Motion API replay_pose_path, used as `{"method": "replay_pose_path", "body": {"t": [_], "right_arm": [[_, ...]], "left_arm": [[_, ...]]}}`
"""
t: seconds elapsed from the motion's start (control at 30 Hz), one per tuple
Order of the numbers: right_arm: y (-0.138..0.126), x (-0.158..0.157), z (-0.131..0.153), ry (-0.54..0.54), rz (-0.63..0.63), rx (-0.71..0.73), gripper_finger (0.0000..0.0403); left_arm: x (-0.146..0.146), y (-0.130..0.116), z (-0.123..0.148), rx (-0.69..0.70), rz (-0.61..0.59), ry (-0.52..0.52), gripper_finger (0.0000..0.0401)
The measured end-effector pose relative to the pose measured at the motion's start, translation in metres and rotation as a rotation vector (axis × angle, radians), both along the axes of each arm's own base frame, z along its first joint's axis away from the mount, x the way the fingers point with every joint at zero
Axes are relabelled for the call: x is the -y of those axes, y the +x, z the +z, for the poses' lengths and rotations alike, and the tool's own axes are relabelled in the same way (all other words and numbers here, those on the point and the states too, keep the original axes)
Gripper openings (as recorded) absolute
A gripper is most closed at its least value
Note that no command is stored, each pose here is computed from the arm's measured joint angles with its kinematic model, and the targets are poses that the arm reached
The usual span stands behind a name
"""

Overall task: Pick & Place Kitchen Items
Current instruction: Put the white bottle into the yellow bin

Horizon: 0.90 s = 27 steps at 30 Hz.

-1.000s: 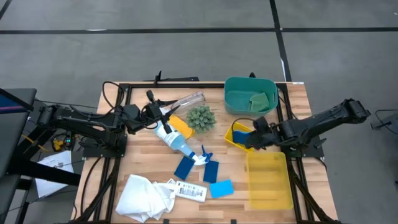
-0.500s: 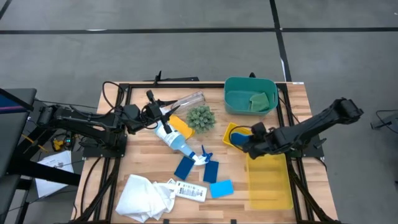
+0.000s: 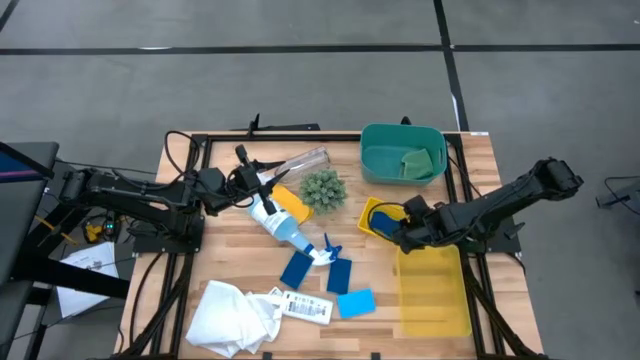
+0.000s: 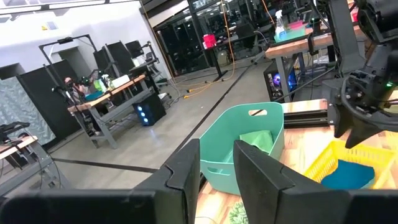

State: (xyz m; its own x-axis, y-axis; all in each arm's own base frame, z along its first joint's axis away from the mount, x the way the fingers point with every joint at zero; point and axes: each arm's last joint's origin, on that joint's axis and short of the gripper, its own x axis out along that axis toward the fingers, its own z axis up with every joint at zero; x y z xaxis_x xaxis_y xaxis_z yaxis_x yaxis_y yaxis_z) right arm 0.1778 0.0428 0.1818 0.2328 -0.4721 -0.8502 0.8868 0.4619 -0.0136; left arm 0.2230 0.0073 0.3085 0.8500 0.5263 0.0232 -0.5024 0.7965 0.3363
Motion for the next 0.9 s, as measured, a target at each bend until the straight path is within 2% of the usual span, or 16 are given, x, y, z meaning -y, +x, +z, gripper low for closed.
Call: {"method": "replay_pose_path", "body": {"t": [0.4,0.9], "right_arm": [[-0.004,0.016,-0.001,0.012,0.010,-0.142,0.0156],[-0.005,0.033,-0.001,-0.014,0.049,-0.242,0.0154]], "left_arm": [[0.000,0.000,0.000,0.000,0.000,0.000,0.0092],[0.000,0.000,0.000,0.000,0.000,0.000,0.0092]]}}
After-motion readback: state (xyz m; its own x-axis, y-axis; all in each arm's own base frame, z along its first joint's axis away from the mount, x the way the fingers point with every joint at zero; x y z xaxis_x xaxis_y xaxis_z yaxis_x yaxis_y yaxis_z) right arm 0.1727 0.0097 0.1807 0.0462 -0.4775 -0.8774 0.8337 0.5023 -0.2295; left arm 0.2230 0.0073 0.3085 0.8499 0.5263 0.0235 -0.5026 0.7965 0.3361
